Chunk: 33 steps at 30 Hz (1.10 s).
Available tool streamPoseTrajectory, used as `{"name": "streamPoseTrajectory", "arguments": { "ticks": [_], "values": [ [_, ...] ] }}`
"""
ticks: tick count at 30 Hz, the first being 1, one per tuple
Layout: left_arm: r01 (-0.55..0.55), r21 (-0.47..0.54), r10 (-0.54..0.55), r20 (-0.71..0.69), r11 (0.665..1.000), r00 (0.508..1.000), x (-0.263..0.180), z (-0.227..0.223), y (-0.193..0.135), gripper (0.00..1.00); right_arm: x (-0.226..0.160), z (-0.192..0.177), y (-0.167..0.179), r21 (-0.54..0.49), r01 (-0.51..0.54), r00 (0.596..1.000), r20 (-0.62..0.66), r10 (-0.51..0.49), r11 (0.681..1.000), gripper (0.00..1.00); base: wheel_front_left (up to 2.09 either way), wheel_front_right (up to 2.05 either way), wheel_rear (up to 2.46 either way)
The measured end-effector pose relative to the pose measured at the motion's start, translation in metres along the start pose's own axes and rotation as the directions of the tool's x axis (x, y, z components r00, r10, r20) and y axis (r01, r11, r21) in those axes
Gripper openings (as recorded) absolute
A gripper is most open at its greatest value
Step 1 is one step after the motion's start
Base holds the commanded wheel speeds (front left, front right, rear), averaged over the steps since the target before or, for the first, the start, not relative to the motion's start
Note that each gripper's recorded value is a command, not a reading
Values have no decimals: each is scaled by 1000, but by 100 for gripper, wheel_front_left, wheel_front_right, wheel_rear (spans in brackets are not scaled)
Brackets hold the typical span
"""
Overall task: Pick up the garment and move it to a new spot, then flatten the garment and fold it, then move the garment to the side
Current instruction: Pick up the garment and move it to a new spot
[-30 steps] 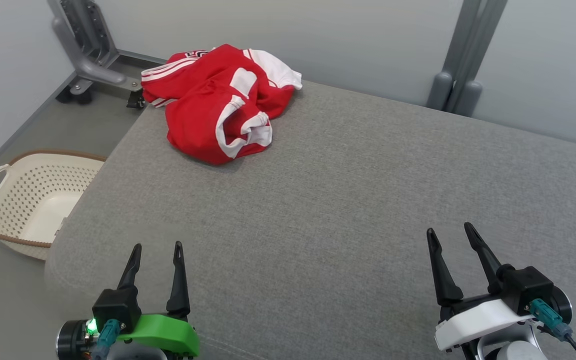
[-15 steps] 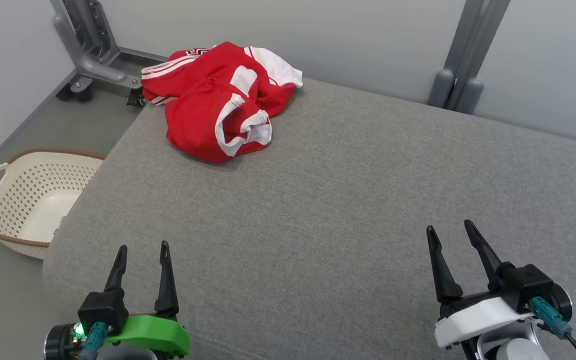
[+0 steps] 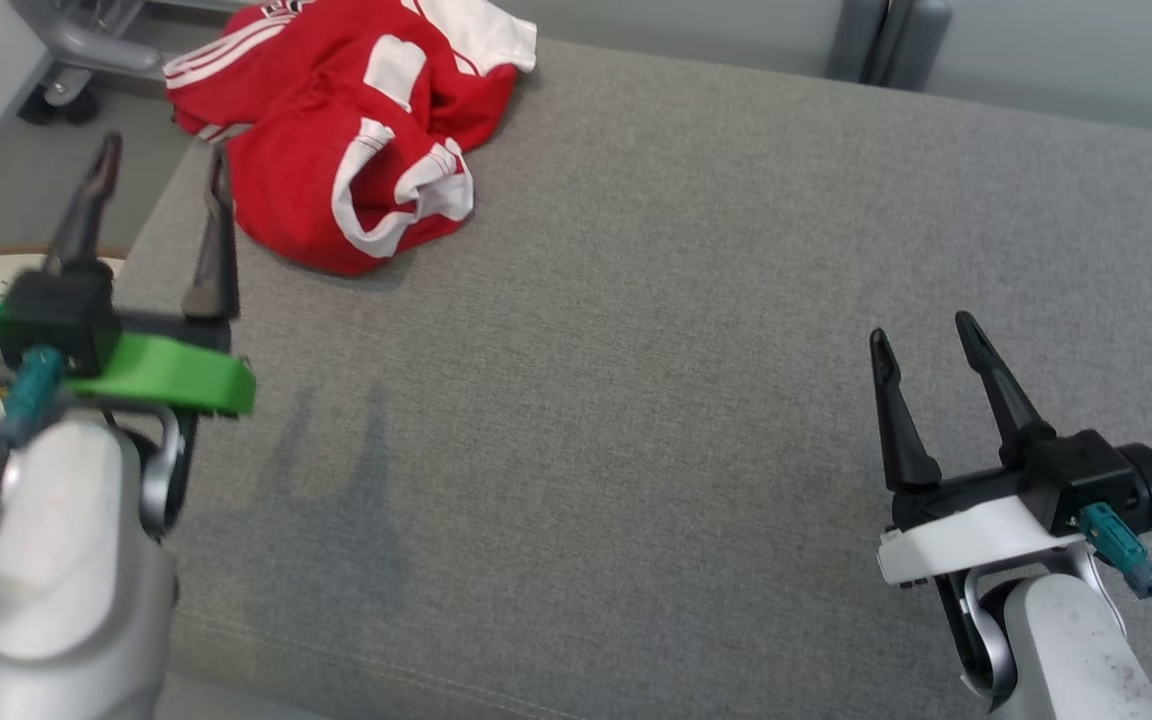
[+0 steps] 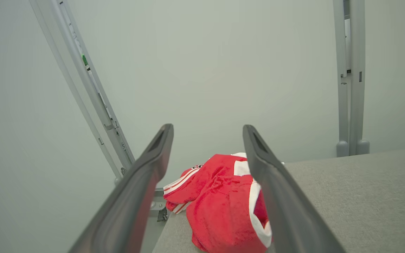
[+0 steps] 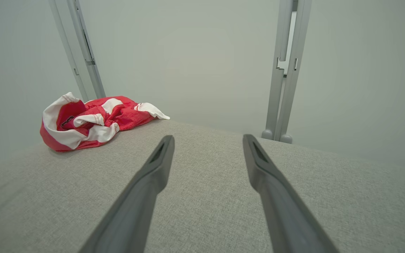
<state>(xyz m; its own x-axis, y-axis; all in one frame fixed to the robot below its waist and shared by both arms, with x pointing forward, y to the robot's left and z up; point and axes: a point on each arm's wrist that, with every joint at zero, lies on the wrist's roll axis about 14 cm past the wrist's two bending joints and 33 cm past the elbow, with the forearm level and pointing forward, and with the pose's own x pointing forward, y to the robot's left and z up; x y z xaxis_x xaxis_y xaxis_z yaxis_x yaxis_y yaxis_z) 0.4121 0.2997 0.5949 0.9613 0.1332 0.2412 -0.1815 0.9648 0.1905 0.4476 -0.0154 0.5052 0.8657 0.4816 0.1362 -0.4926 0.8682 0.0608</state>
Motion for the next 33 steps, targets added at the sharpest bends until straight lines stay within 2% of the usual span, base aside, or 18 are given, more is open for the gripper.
{"name": "streamPoseTrajectory", "arguments": {
  "ticks": [4, 8, 11, 14, 16, 20, 23, 24, 25, 26, 29, 33],
  "values": [
    [77, 88, -72, -64, 993, 995, 52, -7, -3, 100, 10, -12, -11, 1, 15, 1000, -10, -15, 1000, 100, 0, 0, 0],
    [119, 81, -97, -232, 990, 968, 82, -49, -11, 100, 15, -26, -21, 7, 31, 999, -28, -31, 999, 100, 0, 0, 0],
    [168, 48, -133, -422, 985, 897, 84, -103, -27, 100, 12, -40, -35, 2, 64, 996, -58, -64, 998, 100, 0, 0, 0],
    [228, -1, -192, -543, 974, 817, 78, -143, -52, 100, 6, -51, -49, -8, 99, 991, -85, -100, 995, 100, 0, 0, 0],
    [247, -9, -205, -593, 969, 779, 74, -164, -58, 100, 2, -59, -56, -10, 117, 988, -104, -117, 993, 100, 0, 0, 0],
    [226, -12, -176, -669, 974, 722, 65, -199, -49, 100, -1, -66, -67, -16, 143, 983, -115, -144, 990, 100, 0, 0, 0],
    [177, 9, -120, -697, 984, 707, 61, -217, -41, 100, -4, -69, -73, -21, 157, 979, -125, -159, 987, 100, 0, 0, 0],
    [165, 10, -112, -692, 986, 713, 62, -219, -40, 44, -6, -70, -74, -23, 161, 978, -128, -163, 987, 100, 0, 0, 0],
    [157, 10, -108, -685, 988, 721, 64, -220, -40, 11, -7, -70, -75, -25, 163, 978, -129, -165, 986, 100, 0, 0, 0],
    [153, 12, -104, -678, 988, 728, 65, -219, -40, 0, -7, -70, -76, -27, 164, 978, -128, -166, 986, 100, 0, 0, 0],
    [148, 20, -100, -647, 989, 756, 69, -212, -37, 0, -7, -65, -75, -33, 163, 979, -121, -165, 986, 100, 0, 0, 0],
    [156, 40, -107, -560, 987, 822, 84, -183, -34, 0, -9, -53, -70, -27, 156, 982, -100, -158, 987, 100, 0, 0, 0]
  ]
}}
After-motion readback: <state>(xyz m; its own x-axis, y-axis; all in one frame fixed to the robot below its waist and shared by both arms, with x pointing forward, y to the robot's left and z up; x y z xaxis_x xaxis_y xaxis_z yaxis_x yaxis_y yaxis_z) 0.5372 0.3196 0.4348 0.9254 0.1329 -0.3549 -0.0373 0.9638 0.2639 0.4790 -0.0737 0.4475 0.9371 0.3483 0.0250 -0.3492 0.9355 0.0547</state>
